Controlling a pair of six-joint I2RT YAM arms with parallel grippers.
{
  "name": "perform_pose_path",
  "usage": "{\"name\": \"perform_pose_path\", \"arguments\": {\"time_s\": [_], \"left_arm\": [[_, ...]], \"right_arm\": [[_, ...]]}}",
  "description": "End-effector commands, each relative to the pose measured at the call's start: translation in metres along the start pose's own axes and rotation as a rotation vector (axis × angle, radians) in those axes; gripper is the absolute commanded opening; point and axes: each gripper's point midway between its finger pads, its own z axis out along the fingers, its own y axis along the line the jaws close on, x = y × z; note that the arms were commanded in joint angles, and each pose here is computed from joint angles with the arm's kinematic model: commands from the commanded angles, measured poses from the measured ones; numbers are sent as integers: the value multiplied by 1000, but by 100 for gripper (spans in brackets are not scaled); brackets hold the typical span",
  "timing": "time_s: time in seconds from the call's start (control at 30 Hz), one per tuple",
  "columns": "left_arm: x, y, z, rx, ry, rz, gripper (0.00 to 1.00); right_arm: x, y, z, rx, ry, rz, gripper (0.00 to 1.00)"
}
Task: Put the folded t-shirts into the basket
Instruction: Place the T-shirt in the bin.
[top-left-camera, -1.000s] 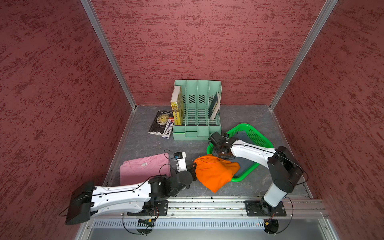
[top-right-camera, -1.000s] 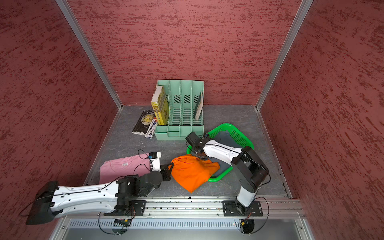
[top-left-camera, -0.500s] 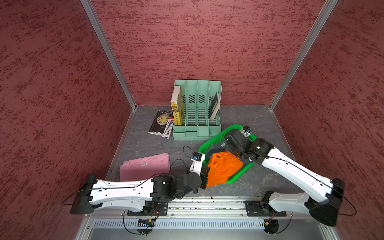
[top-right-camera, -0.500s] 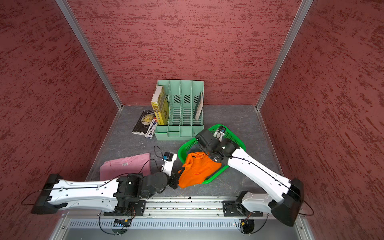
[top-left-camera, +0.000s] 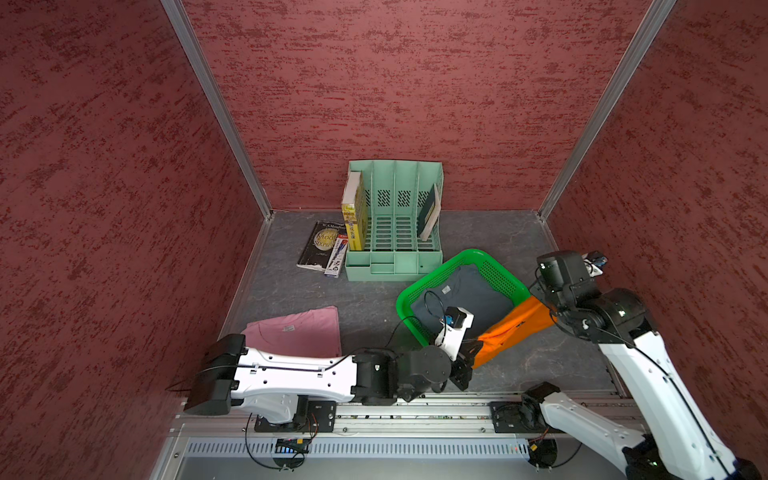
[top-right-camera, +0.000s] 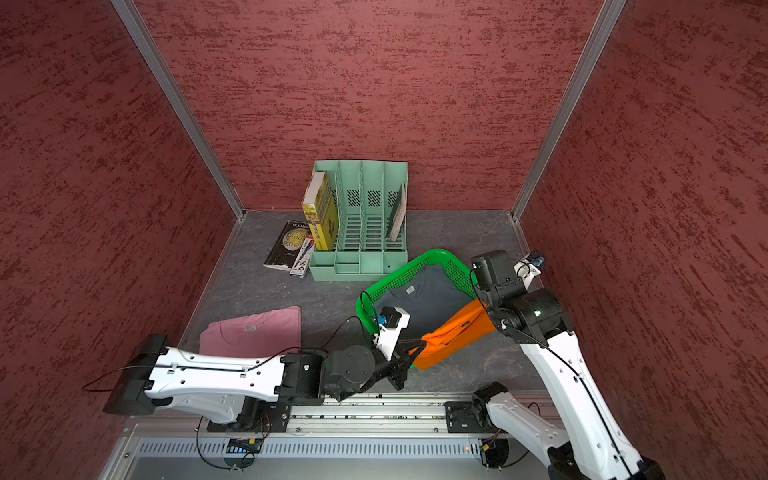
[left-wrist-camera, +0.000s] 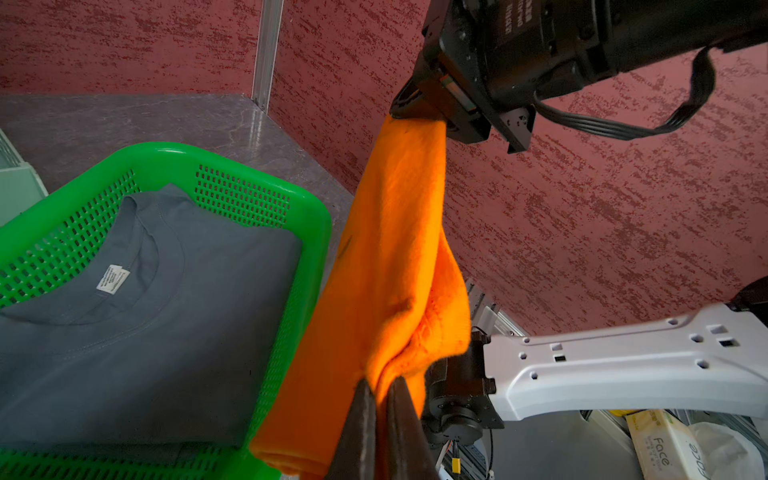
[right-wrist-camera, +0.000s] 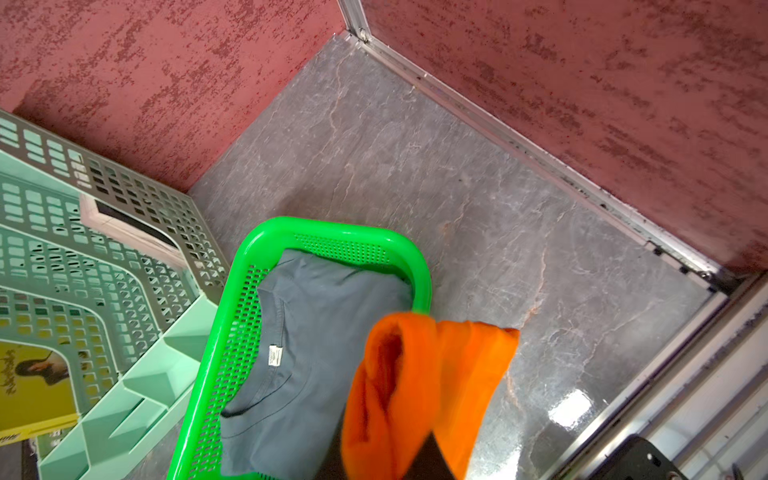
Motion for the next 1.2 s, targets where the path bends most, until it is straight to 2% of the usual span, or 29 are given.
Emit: {"name": "perform_pose_path", "arguments": {"time_s": [0.0,0.13,0.3,0.5,0.73,0.9,1.17], "left_arm": [[-2,14,11,3,-13,-102,0],[18,59,26,-45,16,-221,0],[41,104,35,-153,51,-250,0],[65,167,38,-305,68,-297,0],[98,210,38,-464,136,-236,0],[125,236,39,-560,149,-214,0],[113,243,34,-628,111,-134,0]], "right_arm": [[-7,10,15,16,-3,-66,0],[4,40,56,-29,12,-116,0],[14,80,99,-61,49,-172,0],[32,106,141,-40,120,-197,0],[75,117,196,-4,227,-205,0],[89,125,216,-25,243,-194,0],[85,134,218,-49,231,-191,0]]}}
